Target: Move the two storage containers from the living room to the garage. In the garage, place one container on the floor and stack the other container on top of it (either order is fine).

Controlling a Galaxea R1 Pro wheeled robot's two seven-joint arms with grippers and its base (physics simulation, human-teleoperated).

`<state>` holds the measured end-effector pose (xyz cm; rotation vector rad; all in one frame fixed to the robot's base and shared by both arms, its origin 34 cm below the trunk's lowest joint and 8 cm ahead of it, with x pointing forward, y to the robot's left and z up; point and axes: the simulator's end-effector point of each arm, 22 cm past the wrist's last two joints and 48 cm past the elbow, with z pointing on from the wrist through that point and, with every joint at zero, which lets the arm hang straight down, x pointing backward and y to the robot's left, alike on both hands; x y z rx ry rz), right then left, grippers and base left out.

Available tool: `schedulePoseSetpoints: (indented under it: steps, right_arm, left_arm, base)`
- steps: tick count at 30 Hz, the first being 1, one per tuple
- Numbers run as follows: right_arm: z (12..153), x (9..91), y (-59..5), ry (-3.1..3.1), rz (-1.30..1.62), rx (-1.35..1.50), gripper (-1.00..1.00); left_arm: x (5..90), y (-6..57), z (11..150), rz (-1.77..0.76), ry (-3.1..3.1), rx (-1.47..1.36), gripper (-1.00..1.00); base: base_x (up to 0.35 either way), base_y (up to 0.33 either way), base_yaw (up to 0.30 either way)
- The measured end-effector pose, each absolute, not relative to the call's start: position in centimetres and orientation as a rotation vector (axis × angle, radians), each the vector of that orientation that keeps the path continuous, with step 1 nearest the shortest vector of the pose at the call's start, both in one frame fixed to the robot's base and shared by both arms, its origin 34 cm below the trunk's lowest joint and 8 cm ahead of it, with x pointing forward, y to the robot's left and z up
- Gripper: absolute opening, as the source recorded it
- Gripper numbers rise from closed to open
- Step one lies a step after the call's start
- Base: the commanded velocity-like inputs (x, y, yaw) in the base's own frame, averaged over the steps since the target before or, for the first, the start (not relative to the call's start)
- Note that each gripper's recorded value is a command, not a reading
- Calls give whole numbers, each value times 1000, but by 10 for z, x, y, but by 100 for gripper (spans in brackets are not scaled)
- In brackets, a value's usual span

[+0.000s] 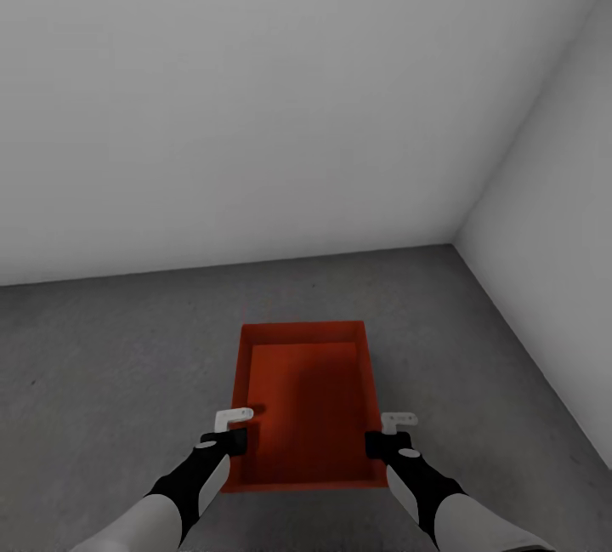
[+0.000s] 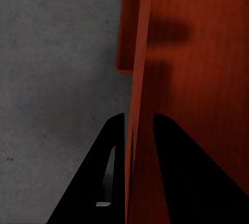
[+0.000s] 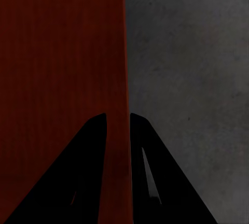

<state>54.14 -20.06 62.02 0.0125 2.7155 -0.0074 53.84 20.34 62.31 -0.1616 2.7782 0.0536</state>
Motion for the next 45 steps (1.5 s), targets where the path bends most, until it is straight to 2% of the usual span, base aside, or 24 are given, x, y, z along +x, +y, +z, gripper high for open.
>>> schedulePoseSetpoints:
  steps: [45]
  right_arm:
    - [625, 546, -201, 2702, -7, 13, -100]
  left_arm:
    - [543, 203, 628, 52, 2765, -161, -100]
  base:
    - [0, 0, 0]
